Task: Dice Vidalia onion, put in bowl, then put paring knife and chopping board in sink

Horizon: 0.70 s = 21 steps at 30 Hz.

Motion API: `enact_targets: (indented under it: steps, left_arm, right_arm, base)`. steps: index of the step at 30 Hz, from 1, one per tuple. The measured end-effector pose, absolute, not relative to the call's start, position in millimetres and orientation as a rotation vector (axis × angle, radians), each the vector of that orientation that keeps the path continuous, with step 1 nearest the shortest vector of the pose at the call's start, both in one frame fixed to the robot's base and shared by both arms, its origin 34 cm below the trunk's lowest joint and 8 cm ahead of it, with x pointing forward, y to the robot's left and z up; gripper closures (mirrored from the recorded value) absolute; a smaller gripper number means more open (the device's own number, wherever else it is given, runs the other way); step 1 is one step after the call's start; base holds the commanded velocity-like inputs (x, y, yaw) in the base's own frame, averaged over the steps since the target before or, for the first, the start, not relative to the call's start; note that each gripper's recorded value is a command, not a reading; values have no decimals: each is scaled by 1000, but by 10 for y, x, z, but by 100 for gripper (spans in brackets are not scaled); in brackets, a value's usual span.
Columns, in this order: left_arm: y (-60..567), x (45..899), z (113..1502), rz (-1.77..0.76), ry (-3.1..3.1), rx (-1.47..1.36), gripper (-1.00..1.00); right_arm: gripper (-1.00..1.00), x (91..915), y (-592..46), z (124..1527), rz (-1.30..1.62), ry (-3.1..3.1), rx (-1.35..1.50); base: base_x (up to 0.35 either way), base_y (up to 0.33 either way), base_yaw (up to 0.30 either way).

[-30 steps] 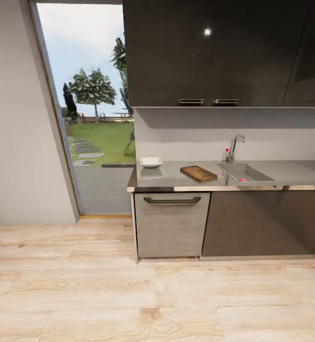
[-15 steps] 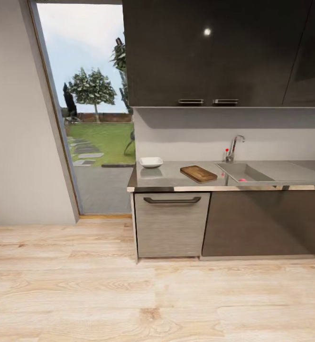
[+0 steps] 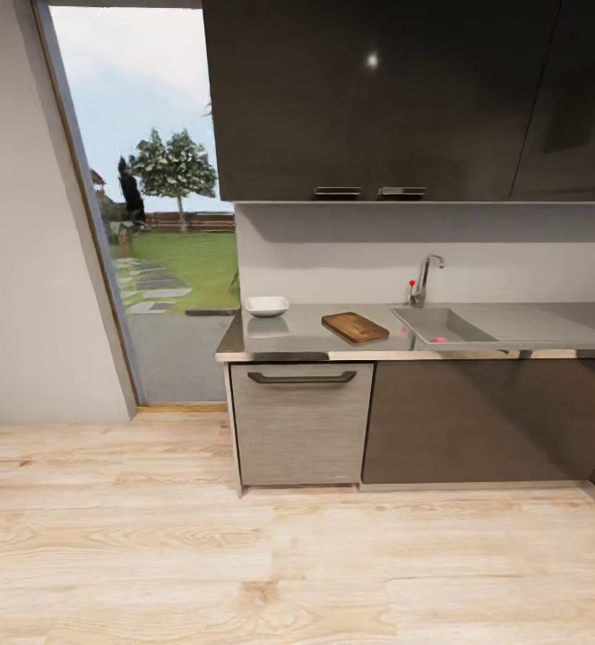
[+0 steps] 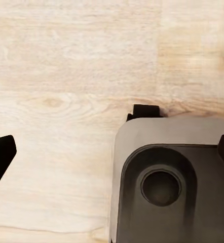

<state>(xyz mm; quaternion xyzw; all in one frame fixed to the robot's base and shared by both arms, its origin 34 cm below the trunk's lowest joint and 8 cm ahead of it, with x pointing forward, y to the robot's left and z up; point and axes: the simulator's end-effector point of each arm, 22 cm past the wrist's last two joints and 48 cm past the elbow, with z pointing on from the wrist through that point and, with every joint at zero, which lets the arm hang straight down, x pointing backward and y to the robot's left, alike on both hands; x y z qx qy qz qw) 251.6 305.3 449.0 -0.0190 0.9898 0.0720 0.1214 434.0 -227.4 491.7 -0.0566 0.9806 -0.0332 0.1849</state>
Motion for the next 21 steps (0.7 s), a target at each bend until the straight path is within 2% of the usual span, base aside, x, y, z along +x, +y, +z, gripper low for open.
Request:
enact_targets:
  steps: [12,21]
  left_arm:
    - [3054,2556,4496,210,2881,-61,-100]
    - [3064,2732,4528,211,2842,-72,-100]
  right_arm:
    - [-100,4344,-2282,4919,-96,2762,-159]
    - [-100,4428,-2293,4952,-94,2723,-154]
  base:
    - [7,-310,0]
    - [19,-80,0]
